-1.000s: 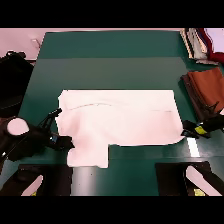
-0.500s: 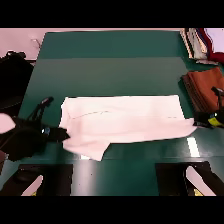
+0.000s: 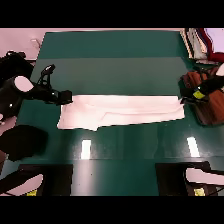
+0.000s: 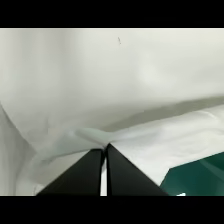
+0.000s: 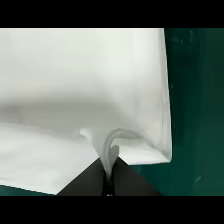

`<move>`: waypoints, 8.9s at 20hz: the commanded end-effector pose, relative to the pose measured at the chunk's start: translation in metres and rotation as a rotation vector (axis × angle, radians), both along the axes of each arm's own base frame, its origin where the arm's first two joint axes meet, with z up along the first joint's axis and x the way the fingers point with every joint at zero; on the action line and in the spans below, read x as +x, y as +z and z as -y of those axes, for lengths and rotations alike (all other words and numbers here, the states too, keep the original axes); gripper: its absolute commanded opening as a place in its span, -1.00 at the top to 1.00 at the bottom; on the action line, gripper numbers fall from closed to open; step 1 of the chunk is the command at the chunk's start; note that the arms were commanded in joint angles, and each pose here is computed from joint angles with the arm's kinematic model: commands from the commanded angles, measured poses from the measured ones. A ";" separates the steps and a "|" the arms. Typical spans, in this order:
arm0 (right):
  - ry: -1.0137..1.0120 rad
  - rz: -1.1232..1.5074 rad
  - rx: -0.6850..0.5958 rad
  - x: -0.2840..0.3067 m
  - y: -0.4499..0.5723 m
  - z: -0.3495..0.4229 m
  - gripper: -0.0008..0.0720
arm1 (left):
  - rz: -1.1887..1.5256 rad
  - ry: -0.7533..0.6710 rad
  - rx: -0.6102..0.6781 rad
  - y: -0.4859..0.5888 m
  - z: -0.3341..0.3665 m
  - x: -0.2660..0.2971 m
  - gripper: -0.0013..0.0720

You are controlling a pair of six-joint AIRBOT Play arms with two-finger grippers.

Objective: Fold the shirts.

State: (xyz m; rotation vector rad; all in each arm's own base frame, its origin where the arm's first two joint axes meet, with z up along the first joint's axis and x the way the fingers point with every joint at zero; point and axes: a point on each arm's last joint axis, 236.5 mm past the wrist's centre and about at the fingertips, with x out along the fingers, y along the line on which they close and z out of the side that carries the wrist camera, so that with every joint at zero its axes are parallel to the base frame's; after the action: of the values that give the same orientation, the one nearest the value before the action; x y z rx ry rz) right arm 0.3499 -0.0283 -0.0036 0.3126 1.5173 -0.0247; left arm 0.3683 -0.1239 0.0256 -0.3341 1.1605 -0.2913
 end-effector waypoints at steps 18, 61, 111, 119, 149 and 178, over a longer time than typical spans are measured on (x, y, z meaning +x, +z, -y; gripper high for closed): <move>-0.199 -0.022 0.514 -0.014 -0.072 0.034 -0.60 | 0.107 -0.072 -0.150 0.039 0.067 0.033 0.88; 0.564 0.769 0.783 -0.010 0.264 -0.389 0.92 | 0.257 -0.042 0.067 0.134 0.004 0.133 0.88; 0.100 0.535 0.330 0.202 0.069 -0.133 0.92 | 0.513 -0.126 -0.101 0.258 0.037 0.060 0.88; -0.345 0.742 0.154 0.200 0.128 0.138 0.92 | 0.508 -0.112 -0.123 0.260 0.039 0.060 0.88; -0.648 0.587 -0.140 -0.034 0.114 0.211 0.91 | 0.422 -0.170 -0.096 0.242 0.041 0.043 0.88; 0.279 0.740 0.314 0.030 0.195 -0.181 0.92 | 0.431 -0.179 -0.090 0.243 0.041 0.043 0.88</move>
State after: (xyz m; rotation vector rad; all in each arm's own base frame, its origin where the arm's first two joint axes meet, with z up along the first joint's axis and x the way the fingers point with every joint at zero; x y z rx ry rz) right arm 0.3858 0.1173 0.1910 0.3506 0.7879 0.4150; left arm 0.4110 -0.1646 0.2681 -0.2296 0.7551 -0.5458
